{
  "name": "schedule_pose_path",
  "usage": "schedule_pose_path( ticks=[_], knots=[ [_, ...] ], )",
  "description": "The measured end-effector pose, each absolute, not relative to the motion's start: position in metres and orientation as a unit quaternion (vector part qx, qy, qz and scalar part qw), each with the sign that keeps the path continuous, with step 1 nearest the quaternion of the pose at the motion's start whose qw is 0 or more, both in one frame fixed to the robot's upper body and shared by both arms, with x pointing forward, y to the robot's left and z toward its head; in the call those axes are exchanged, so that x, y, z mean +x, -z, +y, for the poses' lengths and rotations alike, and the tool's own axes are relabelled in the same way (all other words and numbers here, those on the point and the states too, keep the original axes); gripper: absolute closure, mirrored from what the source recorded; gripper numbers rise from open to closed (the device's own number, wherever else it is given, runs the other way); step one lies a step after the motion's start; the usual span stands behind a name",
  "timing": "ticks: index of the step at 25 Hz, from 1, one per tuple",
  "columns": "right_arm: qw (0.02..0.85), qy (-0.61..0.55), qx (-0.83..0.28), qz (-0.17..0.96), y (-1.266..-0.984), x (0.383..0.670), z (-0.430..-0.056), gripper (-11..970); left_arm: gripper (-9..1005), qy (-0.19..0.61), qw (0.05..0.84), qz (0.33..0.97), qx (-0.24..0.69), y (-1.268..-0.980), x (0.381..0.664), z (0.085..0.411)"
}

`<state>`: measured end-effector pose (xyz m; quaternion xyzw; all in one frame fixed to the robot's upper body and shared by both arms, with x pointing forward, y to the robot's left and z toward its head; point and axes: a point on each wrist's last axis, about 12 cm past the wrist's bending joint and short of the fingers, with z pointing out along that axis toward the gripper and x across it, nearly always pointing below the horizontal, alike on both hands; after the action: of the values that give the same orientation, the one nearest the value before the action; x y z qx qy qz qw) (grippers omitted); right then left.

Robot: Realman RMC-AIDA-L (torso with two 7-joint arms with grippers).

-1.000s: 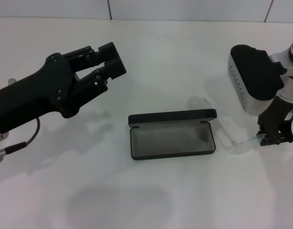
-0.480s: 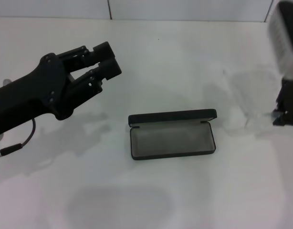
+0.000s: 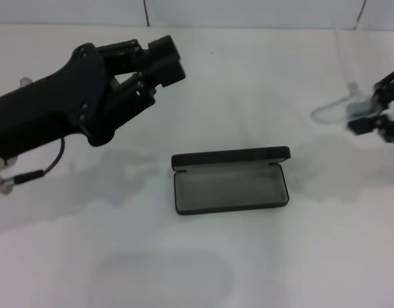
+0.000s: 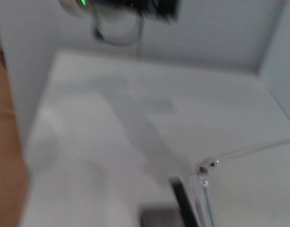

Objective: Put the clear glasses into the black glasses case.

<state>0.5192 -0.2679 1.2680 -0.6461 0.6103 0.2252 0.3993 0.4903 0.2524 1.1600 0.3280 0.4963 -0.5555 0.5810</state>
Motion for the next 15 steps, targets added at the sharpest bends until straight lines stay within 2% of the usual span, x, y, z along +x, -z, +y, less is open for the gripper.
schedule_pose_path(
  ticks=[6, 9, 15],
  knots=[
    [0.426, -0.304, -0.659, 0.540, -1.223, 0.515, -0.235, 846, 848, 0.576, 0.575, 0.458, 0.356, -1.178, 0.503, 0.238],
    [0.427, -0.340, -0.664, 0.512, -1.204, 0.517, -0.214, 846, 870, 0.579, 0.568, 0.453, 0.370, -1.182, 0.511, 0.229],
    [0.456, -0.376, -0.663, 0.460, -1.197, 0.520, -0.187, 846, 906, 0.581, 0.557, 0.455, 0.380, -1.177, 0.521, 0.217]
  ],
)
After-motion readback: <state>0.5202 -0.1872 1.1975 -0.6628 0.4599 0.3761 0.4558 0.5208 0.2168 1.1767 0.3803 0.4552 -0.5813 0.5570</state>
